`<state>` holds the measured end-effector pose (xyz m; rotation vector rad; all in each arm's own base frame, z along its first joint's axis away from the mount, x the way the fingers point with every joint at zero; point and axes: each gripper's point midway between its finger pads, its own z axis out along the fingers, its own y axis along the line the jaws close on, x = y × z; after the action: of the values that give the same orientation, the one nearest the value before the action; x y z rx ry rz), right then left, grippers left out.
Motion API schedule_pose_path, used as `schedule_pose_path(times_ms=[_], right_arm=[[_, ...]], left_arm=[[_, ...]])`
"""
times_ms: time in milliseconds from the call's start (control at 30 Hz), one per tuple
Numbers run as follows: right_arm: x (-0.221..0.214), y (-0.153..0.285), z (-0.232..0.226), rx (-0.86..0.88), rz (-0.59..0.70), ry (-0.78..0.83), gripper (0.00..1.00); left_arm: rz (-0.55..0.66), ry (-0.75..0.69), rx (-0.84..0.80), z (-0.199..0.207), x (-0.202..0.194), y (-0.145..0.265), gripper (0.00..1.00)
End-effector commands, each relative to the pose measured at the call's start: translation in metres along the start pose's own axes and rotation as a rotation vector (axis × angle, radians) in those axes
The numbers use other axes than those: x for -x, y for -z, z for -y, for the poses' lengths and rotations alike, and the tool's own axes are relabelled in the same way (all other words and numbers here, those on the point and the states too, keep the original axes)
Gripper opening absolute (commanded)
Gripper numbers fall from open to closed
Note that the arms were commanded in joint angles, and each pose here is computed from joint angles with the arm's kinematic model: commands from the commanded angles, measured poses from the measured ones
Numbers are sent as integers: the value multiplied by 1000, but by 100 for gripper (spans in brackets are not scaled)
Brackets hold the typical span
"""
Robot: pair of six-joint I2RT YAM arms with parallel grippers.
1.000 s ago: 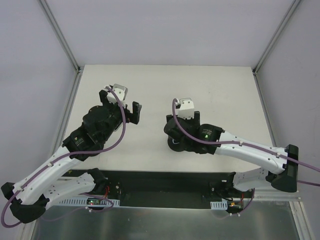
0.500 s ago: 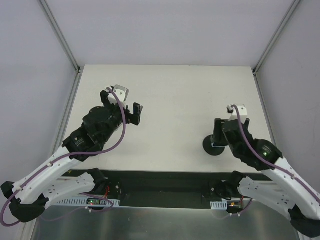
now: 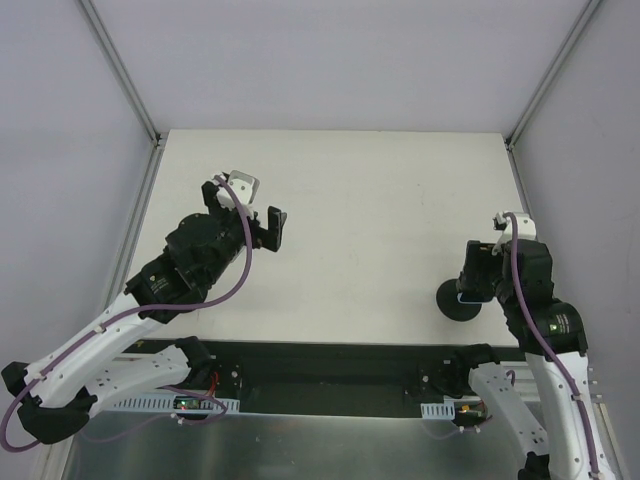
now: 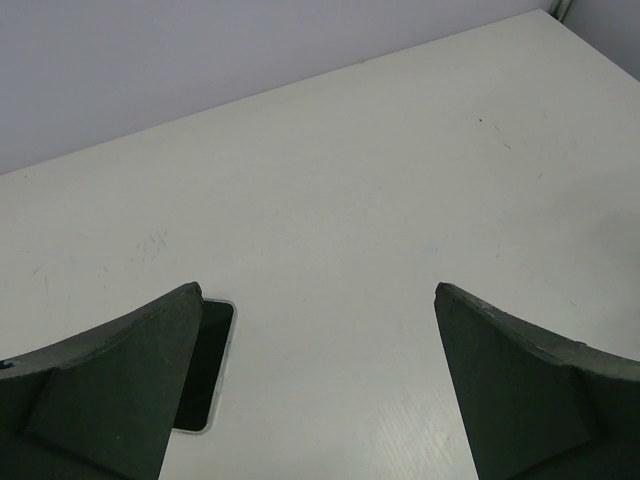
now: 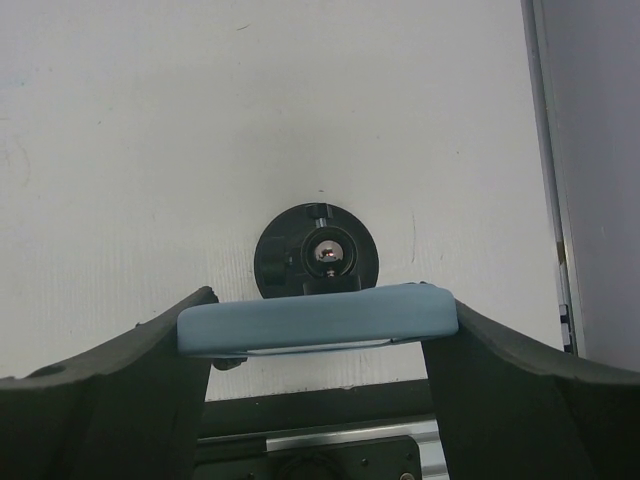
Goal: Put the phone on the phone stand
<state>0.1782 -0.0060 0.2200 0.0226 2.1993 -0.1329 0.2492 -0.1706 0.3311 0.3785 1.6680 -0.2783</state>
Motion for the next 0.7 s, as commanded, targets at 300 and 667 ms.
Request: schedule_pose_path(times_ms=[300, 667], right_arm=[[14, 2, 4, 29, 20, 128, 0], [8, 4, 24, -89, 8, 87, 0]], left_arm=[[8, -27, -41, 13, 0, 1, 99], [22, -37, -50, 17, 4, 6, 99]])
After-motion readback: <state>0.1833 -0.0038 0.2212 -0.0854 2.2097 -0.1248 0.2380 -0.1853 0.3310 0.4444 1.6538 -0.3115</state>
